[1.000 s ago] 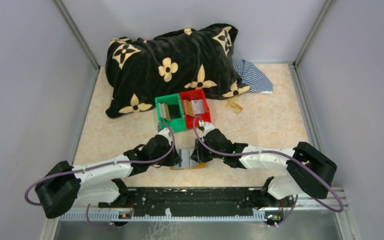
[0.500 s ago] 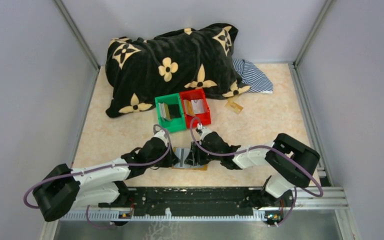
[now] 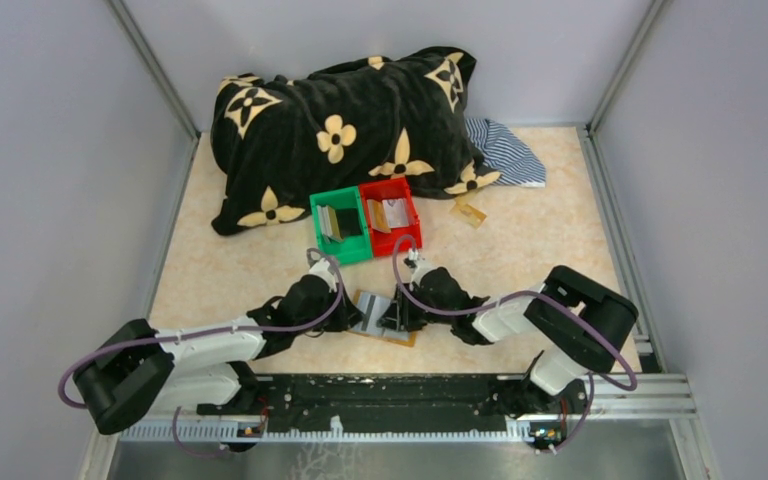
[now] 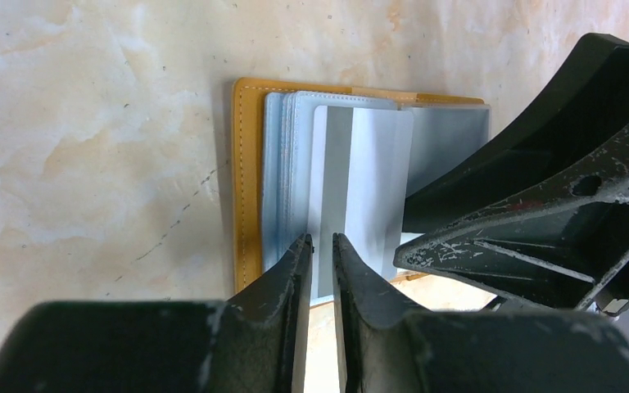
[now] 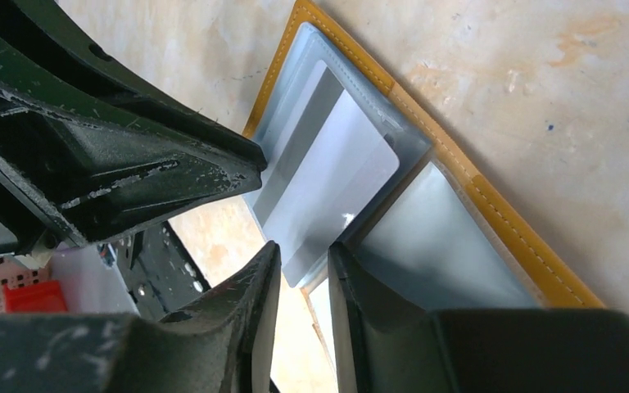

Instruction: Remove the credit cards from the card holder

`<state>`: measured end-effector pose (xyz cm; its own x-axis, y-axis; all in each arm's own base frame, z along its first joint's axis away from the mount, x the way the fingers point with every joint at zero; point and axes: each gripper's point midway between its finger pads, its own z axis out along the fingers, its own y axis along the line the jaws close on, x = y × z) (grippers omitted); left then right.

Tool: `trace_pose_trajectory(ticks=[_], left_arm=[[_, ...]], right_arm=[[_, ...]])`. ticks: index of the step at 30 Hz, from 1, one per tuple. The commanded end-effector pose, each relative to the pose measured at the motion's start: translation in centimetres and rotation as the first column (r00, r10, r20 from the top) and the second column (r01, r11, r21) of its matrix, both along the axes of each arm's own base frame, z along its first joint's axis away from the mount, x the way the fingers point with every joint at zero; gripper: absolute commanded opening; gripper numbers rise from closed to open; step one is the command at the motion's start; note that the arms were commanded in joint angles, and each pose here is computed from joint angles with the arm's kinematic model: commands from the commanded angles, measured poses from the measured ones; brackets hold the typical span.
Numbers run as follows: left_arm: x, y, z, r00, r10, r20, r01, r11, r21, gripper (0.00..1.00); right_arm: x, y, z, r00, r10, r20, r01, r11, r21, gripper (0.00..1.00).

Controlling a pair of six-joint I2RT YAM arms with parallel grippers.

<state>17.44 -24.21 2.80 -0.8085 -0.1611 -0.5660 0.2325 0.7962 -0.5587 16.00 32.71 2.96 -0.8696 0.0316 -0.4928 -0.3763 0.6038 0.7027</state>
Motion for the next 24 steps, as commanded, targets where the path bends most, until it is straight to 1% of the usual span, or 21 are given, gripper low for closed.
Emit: trace_pose_trajectory(ticks=[1, 5, 7, 8, 16, 24], left_arm=[[-2.9, 3.7, -5.0, 0.991, 0.01, -0.132, 0.013, 0.985, 0.175, 0.22], [-3.0, 3.8, -5.2, 0.99, 0.01, -0.14, 0.016, 0.983, 0.181, 0.22], [-3.0, 3.8, -5.2, 0.99, 0.009, -0.141, 0.017, 0.983, 0.182, 0.21], [-3.0, 3.8, -5.2, 0.99, 0.009, -0.142, 0.018, 0.983, 0.184, 0.21], [-2.7, 3.8, -5.5, 0.989, 0.026, -0.148, 0.005, 0.979, 0.203, 0.22], [-2.4, 2.9, -5.9, 0.985, 0.012, -0.17, 0.018, 0.984, 0.176, 0.22]], right_arm=[[0.6, 1.1, 2.4, 0.999, 0.006, 0.046, -0.012, 0.992, 0.126, 0.26], [0.7, 0.9, 2.7, 0.998, 0.003, 0.055, -0.011, 0.99, 0.142, 0.12], [0.7, 0.7, 2.5, 0.998, 0.004, 0.059, -0.012, 0.99, 0.138, 0.02], [0.8, 0.7, 2.5, 0.998, 0.002, 0.06, -0.01, 0.991, 0.137, 0.0], [0.7, -1.0, 2.8, 0.998, -0.015, 0.058, 0.007, 0.991, 0.137, 0.0], [1.3, -5.1, 3.1, 0.994, -0.065, 0.093, 0.061, 0.997, 0.047, 0.0]])
